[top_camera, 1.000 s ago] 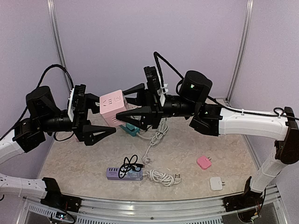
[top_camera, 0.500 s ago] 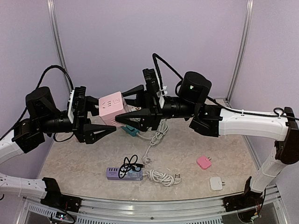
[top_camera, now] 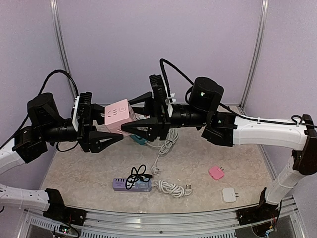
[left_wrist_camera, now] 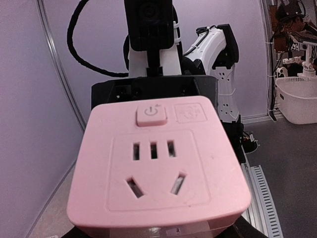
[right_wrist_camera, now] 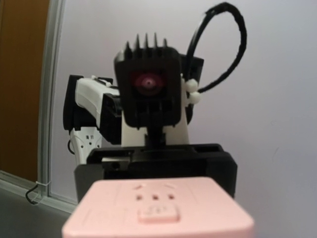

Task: Insert the plug
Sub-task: Adjust the plug.

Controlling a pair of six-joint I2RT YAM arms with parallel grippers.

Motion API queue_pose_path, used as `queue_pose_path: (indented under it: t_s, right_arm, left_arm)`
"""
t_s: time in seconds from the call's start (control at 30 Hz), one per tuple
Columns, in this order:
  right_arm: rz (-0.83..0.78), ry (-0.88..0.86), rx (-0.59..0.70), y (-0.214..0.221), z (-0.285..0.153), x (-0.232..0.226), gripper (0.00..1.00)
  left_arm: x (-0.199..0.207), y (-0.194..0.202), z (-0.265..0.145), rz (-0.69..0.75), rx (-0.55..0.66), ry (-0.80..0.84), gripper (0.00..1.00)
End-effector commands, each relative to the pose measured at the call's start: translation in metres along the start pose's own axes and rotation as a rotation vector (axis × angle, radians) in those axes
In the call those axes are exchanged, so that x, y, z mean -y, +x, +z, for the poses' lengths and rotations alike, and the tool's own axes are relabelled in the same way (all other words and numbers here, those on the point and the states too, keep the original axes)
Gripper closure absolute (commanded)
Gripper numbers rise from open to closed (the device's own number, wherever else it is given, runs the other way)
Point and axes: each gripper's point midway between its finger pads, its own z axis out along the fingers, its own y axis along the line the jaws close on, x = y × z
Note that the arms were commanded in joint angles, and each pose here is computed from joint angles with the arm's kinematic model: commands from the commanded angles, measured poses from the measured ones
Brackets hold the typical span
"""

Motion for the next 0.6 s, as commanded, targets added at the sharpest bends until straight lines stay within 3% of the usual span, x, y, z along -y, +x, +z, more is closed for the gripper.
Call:
queue_pose_path:
  t_s: [0.0,0.03,0.07,0.3,0.47,0.57]
  right_arm:
    - [0.064,0.221,-0.089,0.012,-0.009,0.033,0.36]
    - [0.084,0.265,-0.108,0.016,-0.011,0.04,0.11]
    - [0.108,0.315,-0.118,0.017,-0.015,0.047,0.02]
    - [0.354,0.767,-0.203,0.037,-0.052,0.095,0.0]
    - [0.43,0.892,-0.429,0.079,-0.042,0.096,0.0]
    - [0.474,0.872,-0.489,0.09,-0.031,0.094,0.0]
  left_arm:
    - [-0.002,0.003,-0.005,0.004,-0.009,-0.042,1.0]
    - [-0.007,0.009,-0.006,0.005,-0.031,-0.077,1.0]
    - [-0.013,0.018,-0.007,0.009,-0.059,-0.121,1.0]
    - [-0.069,0.069,-0.03,0.125,-0.254,-0.494,1.0]
    - [-0.069,0.084,-0.028,0.205,-0.313,-0.505,1.0]
    - [-0.066,0.086,-0.027,0.211,-0.311,-0.493,1.0]
